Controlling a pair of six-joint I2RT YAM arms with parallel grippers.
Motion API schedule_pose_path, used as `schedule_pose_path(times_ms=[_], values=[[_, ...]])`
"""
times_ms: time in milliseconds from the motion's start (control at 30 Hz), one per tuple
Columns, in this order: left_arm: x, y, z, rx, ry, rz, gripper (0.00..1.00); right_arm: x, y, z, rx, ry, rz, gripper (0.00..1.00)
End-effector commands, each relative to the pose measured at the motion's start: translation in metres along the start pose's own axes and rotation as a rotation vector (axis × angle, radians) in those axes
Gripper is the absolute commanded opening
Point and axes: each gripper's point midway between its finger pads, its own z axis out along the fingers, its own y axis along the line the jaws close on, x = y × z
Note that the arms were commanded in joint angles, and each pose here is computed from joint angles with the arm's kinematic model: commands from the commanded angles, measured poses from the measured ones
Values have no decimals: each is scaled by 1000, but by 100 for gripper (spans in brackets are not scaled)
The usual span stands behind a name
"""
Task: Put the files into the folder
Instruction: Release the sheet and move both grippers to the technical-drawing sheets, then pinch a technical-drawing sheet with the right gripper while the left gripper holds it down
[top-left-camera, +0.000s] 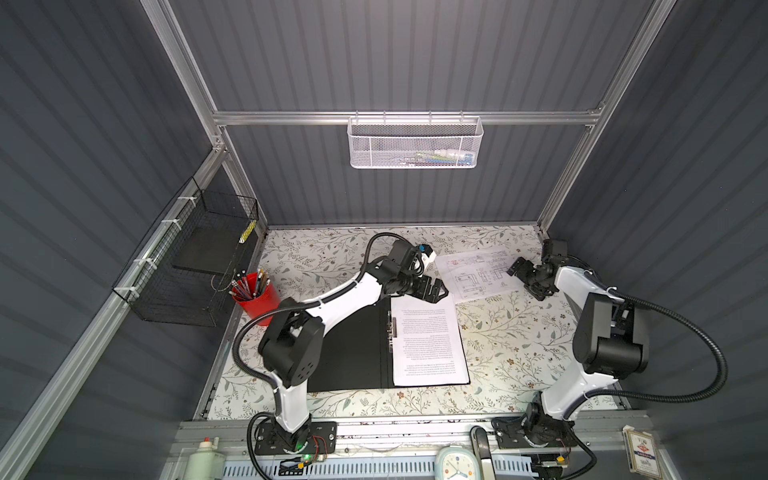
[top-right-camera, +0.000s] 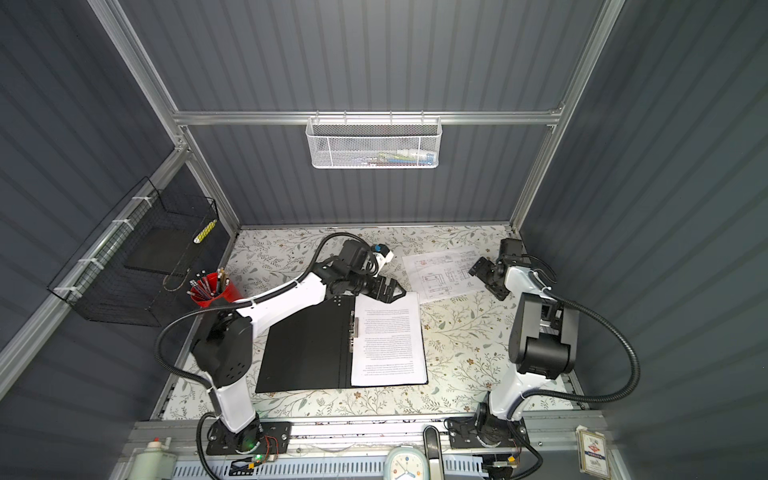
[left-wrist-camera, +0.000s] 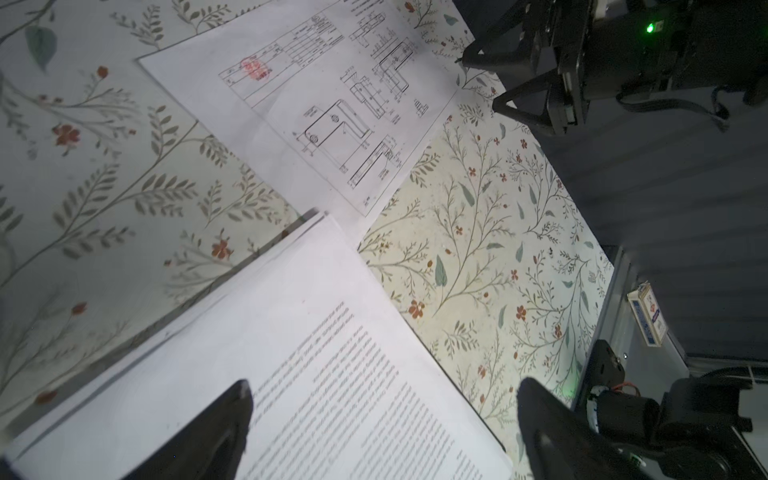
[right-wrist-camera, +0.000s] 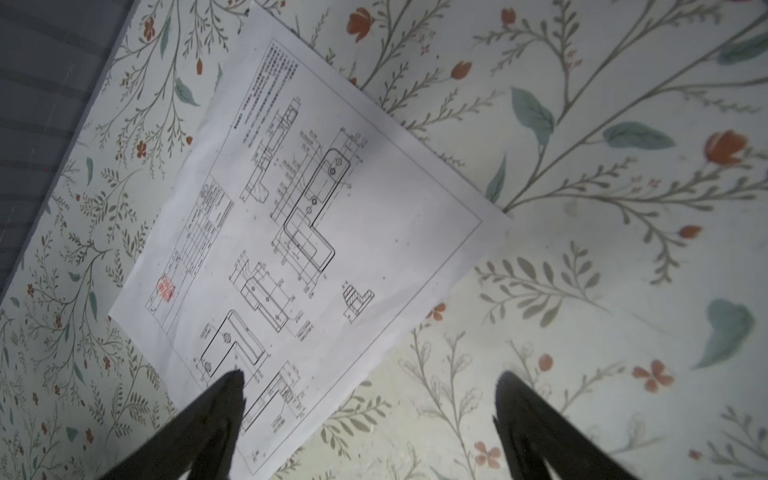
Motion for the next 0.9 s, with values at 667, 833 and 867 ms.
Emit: schedule_pose_path(times_ms=[667,833,867], values=[[-36,1,152,154,52,-69,100,-28,-12,45,-159,60,228,96],[-23,9,164,151,86,-96,100,-23,-9,51,-189,85,251,96],[-19,11,166,152,97,-104,100,-21,-9,52,-193,95,253,96]])
